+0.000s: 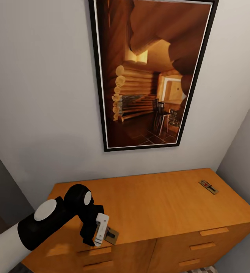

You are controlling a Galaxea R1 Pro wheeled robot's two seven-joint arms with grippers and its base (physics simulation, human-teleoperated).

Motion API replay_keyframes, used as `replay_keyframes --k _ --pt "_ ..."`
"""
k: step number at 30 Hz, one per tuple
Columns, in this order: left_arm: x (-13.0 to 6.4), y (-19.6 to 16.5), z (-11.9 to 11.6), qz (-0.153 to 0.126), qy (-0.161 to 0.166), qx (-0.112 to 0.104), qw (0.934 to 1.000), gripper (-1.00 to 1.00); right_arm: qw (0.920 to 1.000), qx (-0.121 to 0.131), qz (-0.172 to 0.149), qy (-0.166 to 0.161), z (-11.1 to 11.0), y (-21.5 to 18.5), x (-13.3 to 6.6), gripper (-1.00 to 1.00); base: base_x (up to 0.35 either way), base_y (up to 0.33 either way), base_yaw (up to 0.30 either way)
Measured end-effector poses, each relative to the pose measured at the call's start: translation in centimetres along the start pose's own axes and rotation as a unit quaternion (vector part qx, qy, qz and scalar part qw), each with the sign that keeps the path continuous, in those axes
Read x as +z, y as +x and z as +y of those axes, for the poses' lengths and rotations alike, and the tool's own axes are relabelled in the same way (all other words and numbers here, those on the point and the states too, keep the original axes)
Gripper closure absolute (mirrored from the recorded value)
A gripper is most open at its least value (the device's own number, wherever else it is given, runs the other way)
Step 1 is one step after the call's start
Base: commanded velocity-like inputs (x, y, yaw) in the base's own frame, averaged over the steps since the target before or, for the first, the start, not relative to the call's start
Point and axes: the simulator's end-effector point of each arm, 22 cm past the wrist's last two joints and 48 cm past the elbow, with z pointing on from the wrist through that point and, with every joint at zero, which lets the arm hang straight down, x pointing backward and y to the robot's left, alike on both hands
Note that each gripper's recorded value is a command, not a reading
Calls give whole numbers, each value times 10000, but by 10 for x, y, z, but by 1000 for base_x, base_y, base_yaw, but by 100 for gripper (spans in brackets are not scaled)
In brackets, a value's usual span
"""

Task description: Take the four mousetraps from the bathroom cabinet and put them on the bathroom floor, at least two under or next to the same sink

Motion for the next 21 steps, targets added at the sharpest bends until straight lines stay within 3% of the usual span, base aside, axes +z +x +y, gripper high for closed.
replay_keyframes --k 8,21 --pt "0 0 0 3 5 1 10000 -100 10000 -1 1 -2 0 0 0 -100 166 97 0" --pt "1 1 0 12 9 -5 10000 -100 10000 2 -9 -8 1 -1 0 -100 22 11 0"
